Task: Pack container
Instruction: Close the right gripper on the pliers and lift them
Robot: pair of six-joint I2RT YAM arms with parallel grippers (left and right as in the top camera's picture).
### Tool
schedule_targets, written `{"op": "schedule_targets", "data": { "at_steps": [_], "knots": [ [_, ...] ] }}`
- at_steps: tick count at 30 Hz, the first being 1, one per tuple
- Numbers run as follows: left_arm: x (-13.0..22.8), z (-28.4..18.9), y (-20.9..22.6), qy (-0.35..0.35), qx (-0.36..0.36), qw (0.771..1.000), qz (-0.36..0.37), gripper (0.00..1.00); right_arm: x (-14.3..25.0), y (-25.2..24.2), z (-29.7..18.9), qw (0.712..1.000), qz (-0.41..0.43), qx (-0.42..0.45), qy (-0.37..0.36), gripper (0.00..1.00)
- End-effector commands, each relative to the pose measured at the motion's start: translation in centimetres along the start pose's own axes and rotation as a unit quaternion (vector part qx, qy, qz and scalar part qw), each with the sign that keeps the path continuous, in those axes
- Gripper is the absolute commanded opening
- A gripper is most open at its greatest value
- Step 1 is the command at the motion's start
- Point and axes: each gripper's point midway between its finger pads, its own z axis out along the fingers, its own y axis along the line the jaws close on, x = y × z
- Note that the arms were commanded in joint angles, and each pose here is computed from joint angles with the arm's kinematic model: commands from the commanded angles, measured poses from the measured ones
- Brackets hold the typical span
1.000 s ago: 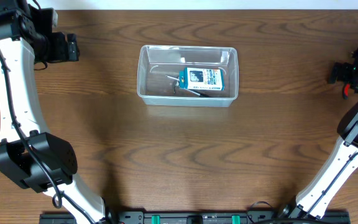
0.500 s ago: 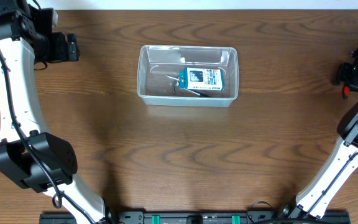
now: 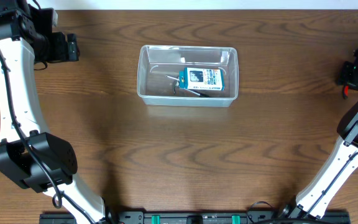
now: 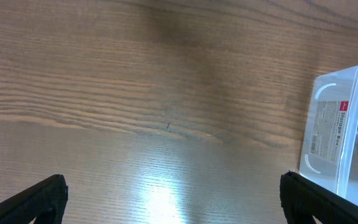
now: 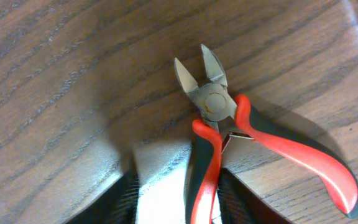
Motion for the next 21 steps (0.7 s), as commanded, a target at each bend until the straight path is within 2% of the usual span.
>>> {"op": "schedule_targets", "data": {
  "at_steps": [1, 5, 14, 19, 21],
  "knots": [
    [0.08, -0.17, 0.27, 0.0, -0.005, 1.0, 0.001, 0.98, 0.57, 0.09, 1.19, 1.0, 0.003, 0.004, 0.014, 0.33],
    [0.08, -0.17, 0.27, 0.0, -0.005, 1.0, 0.001, 0.98, 0.69, 0.11, 1.19, 1.0, 0.003, 0.004, 0.016, 0.32],
    [0.08, -0.17, 0.27, 0.0, -0.005, 1.0, 0.001, 0.98, 0.77, 0.12, 1.18, 1.0, 0.01, 0.004, 0.018, 0.2],
    [0.08, -0.17, 0.27, 0.0, -0.005, 1.0, 0.001, 0.98, 0.69, 0.12, 1.17, 1.0, 0.026, 0.004, 0.016, 0.07],
    [0.08, -0.17, 0.27, 0.0, -0.005, 1.0, 0.001, 0.98, 0.73, 0.12, 1.17, 1.0, 0.026, 0.004, 0.017, 0.07]
  ]
}}
